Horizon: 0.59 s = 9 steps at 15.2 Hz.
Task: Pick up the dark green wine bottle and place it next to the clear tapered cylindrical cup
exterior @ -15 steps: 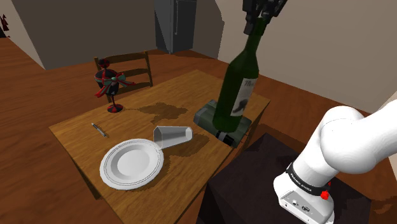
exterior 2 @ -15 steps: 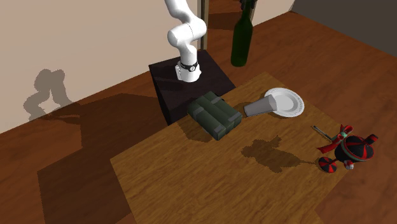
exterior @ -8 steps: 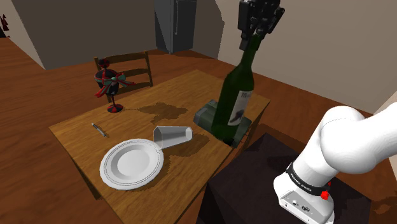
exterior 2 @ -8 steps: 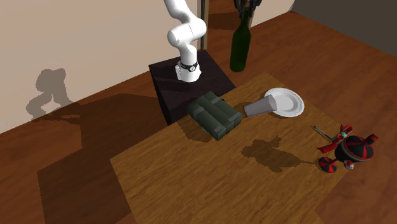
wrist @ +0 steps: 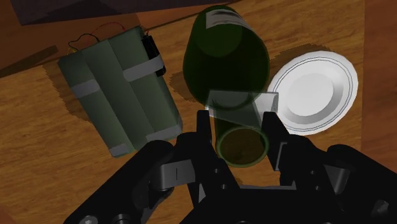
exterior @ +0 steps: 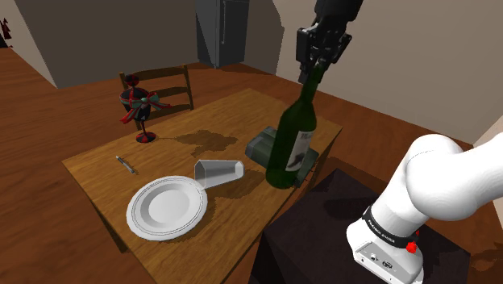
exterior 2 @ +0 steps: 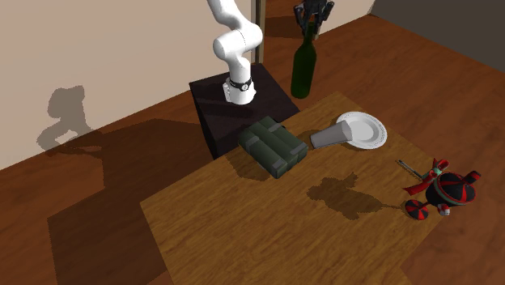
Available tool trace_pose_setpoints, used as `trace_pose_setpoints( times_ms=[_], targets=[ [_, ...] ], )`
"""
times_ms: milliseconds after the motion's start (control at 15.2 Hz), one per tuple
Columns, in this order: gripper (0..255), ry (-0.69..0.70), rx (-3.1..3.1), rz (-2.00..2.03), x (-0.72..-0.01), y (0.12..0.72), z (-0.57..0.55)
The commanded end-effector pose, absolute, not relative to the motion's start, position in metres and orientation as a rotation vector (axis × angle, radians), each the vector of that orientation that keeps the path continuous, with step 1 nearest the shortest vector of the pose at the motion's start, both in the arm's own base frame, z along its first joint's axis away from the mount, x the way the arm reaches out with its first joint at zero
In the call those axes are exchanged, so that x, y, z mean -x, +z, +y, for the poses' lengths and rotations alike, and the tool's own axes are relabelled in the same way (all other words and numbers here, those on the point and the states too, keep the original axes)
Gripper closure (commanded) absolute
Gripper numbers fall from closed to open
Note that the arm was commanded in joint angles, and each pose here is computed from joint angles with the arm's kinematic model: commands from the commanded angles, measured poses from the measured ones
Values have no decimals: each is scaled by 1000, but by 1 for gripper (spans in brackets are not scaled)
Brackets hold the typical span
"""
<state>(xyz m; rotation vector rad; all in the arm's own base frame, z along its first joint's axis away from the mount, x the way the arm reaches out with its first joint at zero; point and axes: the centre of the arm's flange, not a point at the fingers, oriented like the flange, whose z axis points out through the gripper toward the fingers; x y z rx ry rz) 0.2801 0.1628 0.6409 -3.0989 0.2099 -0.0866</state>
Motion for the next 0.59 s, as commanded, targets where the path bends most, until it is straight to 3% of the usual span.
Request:
trace_pose_setpoints(
  times_ms=[0, 528],
  targets=[
    [255, -88, 3099, 210, -280, 630, 164],
    [255, -88, 3099, 210, -280, 588, 164]
  ],
)
